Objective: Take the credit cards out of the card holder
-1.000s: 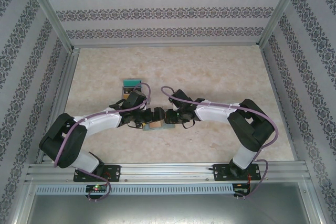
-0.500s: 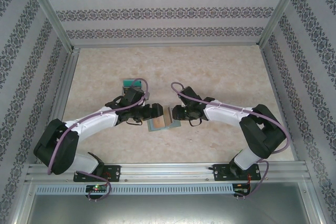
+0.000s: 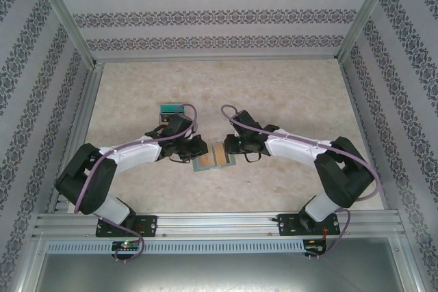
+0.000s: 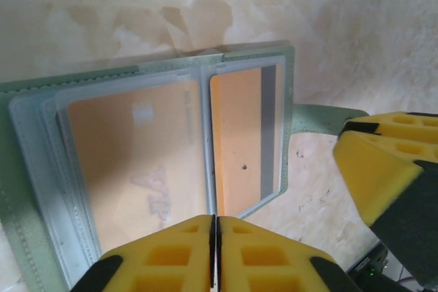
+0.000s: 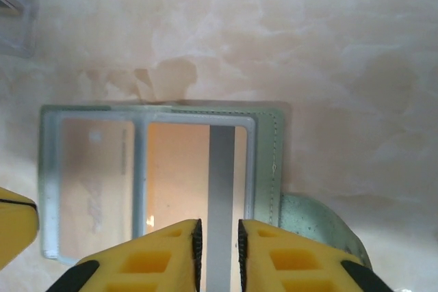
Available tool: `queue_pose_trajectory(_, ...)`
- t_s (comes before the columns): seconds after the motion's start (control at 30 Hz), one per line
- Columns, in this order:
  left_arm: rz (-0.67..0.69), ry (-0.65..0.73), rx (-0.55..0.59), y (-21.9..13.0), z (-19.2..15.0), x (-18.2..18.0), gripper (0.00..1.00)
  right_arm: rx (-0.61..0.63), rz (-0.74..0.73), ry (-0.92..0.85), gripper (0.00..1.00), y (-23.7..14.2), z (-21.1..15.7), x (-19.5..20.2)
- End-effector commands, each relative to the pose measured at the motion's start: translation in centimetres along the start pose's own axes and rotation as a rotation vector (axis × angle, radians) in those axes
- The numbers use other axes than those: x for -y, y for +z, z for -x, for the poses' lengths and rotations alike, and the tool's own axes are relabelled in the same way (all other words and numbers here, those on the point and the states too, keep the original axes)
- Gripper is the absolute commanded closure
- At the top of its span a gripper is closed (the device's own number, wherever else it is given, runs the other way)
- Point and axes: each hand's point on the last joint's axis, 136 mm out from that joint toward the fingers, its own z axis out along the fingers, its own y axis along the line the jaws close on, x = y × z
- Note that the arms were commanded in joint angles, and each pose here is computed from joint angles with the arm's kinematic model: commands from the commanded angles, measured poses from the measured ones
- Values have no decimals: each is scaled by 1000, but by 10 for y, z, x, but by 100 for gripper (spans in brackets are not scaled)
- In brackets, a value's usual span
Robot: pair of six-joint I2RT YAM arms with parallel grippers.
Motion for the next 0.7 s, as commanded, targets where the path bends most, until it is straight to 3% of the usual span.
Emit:
queue_pose_trajectory(0.0, -42, -5, -6, 5, 4, 17, 91, -41, 13, -22, 83, 9, -6, -5)
queue_pose_trajectory(0.2, -24, -20, -28, 14, 2, 13, 92, -79, -4, -21, 88, 21, -15, 2)
queue_pose_trajectory(0.67, 30, -42, -55, 24, -2, -1, 91, -129, 21, -19, 89, 35, -28, -2)
